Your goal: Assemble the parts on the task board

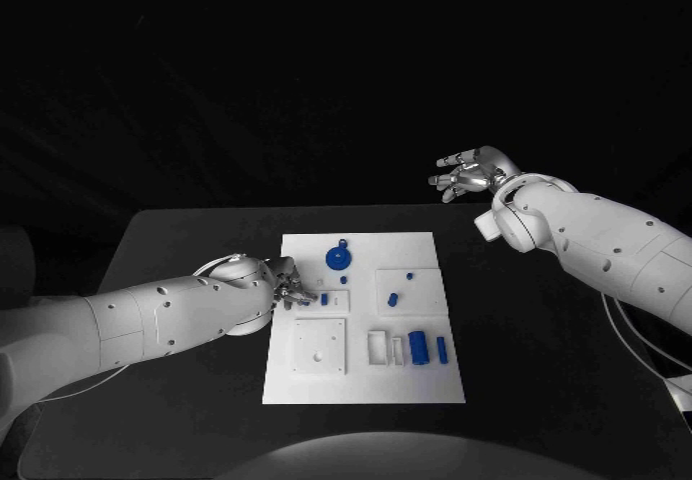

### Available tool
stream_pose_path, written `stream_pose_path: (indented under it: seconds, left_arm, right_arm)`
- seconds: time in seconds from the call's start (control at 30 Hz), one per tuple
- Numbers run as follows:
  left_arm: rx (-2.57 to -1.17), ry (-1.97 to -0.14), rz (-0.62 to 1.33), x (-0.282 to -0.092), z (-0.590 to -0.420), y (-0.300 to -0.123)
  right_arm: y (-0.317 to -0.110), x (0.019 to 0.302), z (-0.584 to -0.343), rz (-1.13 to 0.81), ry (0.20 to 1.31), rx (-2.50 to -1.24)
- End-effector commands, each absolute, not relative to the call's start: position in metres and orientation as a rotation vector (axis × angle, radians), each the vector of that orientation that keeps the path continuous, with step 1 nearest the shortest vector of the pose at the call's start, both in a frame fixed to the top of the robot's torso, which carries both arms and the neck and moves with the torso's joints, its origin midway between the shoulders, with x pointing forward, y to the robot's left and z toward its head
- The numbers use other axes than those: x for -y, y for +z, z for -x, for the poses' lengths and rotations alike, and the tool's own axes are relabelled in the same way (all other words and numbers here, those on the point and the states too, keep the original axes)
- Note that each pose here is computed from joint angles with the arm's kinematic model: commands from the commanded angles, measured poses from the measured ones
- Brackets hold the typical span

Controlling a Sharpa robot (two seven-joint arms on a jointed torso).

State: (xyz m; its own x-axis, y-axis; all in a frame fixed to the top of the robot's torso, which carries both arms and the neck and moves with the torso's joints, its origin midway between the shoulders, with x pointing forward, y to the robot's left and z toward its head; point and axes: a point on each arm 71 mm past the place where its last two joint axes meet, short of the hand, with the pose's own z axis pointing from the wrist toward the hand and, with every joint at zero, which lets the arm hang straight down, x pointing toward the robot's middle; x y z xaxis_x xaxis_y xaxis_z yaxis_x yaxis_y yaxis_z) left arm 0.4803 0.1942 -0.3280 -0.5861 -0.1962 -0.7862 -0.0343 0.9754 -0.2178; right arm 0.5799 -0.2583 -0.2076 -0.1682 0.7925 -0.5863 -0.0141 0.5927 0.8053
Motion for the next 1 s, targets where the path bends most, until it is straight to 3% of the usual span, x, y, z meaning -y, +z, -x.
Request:
stream_pose_path:
  seconds: [0.03,1.0]
  left_arm:
    - [-2.218,-0.195,0.147,-0.1961,-0.4778,-0.3330]
    - [-2.216,-0.192,0.148,-0.1960,-0.4791,-0.3332]
  right_arm:
    - [-0.2080,0.2579,-0.5798,-0.669,0.821,-1.596]
    - [-0.2113,0.2588,-0.5786,-0.674,0.817,-1.601]
